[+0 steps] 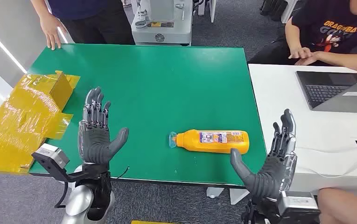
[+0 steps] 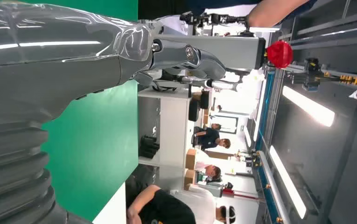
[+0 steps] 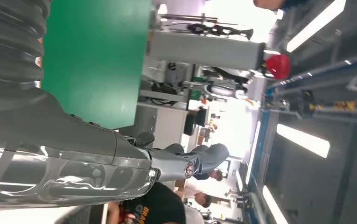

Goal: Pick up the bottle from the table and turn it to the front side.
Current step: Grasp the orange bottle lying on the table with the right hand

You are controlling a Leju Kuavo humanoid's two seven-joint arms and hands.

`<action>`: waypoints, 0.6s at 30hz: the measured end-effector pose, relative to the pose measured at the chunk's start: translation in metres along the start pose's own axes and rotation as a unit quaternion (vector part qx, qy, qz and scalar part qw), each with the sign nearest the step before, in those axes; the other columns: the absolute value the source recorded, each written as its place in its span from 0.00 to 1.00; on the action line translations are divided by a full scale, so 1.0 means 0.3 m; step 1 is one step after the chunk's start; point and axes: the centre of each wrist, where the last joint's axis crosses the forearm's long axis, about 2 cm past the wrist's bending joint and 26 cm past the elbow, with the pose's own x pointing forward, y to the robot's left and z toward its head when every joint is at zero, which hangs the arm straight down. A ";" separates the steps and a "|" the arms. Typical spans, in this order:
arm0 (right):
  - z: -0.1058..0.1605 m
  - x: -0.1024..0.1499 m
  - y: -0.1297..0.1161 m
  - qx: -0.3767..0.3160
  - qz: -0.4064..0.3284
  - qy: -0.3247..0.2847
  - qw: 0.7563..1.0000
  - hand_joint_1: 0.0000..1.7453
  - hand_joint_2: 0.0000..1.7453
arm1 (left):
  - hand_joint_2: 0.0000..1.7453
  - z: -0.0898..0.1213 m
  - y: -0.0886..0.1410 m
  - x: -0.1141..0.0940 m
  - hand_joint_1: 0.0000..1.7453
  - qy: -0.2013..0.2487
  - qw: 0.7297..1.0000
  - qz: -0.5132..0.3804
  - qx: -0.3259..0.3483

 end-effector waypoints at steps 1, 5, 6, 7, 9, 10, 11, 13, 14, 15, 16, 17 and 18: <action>-0.003 -0.002 0.001 0.010 0.006 0.001 1.000 0.00 1.00 | 1.00 0.000 0.000 0.000 0.00 0.000 1.000 0.000 0.000; -0.022 -0.025 -0.005 0.099 0.073 0.009 0.992 0.00 1.00 | 1.00 0.001 0.001 0.000 0.00 -0.001 1.000 -0.002 0.003; -0.028 -0.038 -0.012 0.129 0.098 0.012 0.987 0.00 1.00 | 1.00 0.002 0.001 0.000 0.00 -0.003 1.000 -0.002 0.003; -0.033 -0.054 -0.021 0.158 0.120 0.015 0.980 0.00 1.00 | 1.00 0.002 0.001 0.000 0.00 -0.004 1.000 -0.002 0.003; -0.047 -0.101 -0.056 0.208 0.155 0.022 0.965 0.00 1.00 | 1.00 0.004 0.002 -0.001 0.00 -0.007 1.000 -0.002 0.003; -0.055 -0.133 -0.080 0.233 0.169 0.027 0.957 0.00 1.00 | 1.00 0.007 0.004 -0.001 0.00 -0.007 1.000 -0.001 0.004; -0.065 -0.168 -0.109 0.256 0.180 0.032 0.949 0.00 1.00 | 1.00 0.010 0.006 -0.002 0.00 -0.007 1.000 -0.001 0.004; -0.094 -0.237 -0.174 0.299 0.198 0.041 0.933 0.00 1.00 | 1.00 0.019 0.013 -0.003 0.00 -0.007 1.000 0.000 0.005; -0.110 -0.269 -0.207 0.316 0.204 0.046 0.925 0.00 1.00 | 1.00 0.024 0.017 -0.003 0.00 -0.006 1.000 0.000 0.005; -0.127 -0.299 -0.241 0.332 0.212 0.053 0.918 0.00 1.00 | 1.00 0.028 0.021 -0.003 0.00 -0.006 1.000 0.000 0.005; -0.142 -0.325 -0.274 0.346 0.219 0.060 0.910 0.00 1.00 | 1.00 0.030 0.025 -0.004 0.00 -0.005 1.000 0.000 0.004; -0.157 -0.348 -0.306 0.360 0.227 0.067 0.903 0.00 1.00 | 1.00 0.033 0.029 -0.004 0.00 -0.004 1.000 0.000 0.003; -0.176 -0.369 -0.337 0.373 0.234 0.075 0.895 0.00 1.00 | 1.00 0.037 0.034 -0.005 0.00 -0.003 1.000 -0.001 0.003</action>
